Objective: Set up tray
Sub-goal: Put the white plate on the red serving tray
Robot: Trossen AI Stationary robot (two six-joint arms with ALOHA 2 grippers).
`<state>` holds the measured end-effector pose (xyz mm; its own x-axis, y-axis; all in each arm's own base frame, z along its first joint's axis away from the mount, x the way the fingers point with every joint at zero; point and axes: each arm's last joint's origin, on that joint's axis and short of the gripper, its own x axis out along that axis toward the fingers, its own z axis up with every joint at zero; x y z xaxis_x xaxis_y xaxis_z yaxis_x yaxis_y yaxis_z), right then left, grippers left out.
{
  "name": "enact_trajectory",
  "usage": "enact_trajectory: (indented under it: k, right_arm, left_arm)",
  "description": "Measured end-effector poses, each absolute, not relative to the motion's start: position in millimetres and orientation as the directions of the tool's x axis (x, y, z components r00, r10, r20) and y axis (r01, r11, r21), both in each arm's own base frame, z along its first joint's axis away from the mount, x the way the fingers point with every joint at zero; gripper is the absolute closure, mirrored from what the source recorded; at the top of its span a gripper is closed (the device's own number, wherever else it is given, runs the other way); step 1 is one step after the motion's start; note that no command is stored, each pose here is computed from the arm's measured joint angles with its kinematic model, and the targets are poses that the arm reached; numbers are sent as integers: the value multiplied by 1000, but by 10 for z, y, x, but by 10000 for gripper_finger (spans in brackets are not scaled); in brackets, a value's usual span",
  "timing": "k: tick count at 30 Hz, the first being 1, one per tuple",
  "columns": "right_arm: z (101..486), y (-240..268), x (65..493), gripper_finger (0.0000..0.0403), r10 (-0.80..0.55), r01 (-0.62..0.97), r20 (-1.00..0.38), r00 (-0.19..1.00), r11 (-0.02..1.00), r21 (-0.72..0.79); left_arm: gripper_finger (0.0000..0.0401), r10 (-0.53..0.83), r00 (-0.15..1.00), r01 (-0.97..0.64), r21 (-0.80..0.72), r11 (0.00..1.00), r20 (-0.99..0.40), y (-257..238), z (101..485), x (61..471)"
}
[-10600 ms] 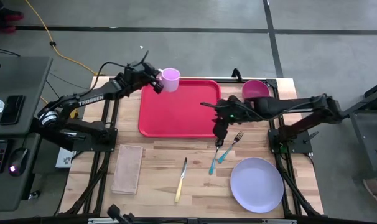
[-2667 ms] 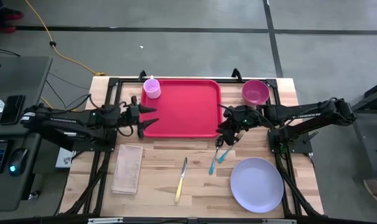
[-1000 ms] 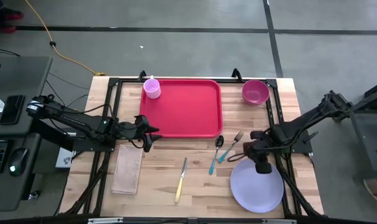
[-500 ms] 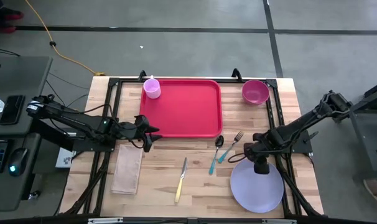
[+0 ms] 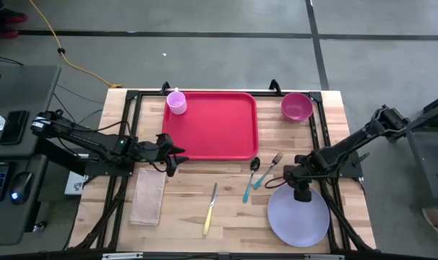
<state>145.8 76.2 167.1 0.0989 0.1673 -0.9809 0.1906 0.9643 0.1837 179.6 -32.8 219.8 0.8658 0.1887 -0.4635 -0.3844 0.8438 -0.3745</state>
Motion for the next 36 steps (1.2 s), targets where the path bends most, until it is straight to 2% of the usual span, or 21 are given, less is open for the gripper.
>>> enact_trajectory:
  k: [25, 29, 36]
  right_arm:
    - [1435, 829, 1606, 281, 112, 229, -993, 39, 966, 118]
    - [1418, 833, 1614, 304, 111, 237, -993, 33, 965, 116]
    - [1426, 841, 1623, 386, 126, 234, -991, 38, 963, 131]
  left_arm:
    - [171, 189, 864, -384, -369, 846, -466, -327, 2195, 1794]
    - [171, 189, 864, -384, -369, 846, -467, -327, 2194, 1794]
    - [171, 189, 862, -386, -367, 847, -470, -327, 2191, 1792]
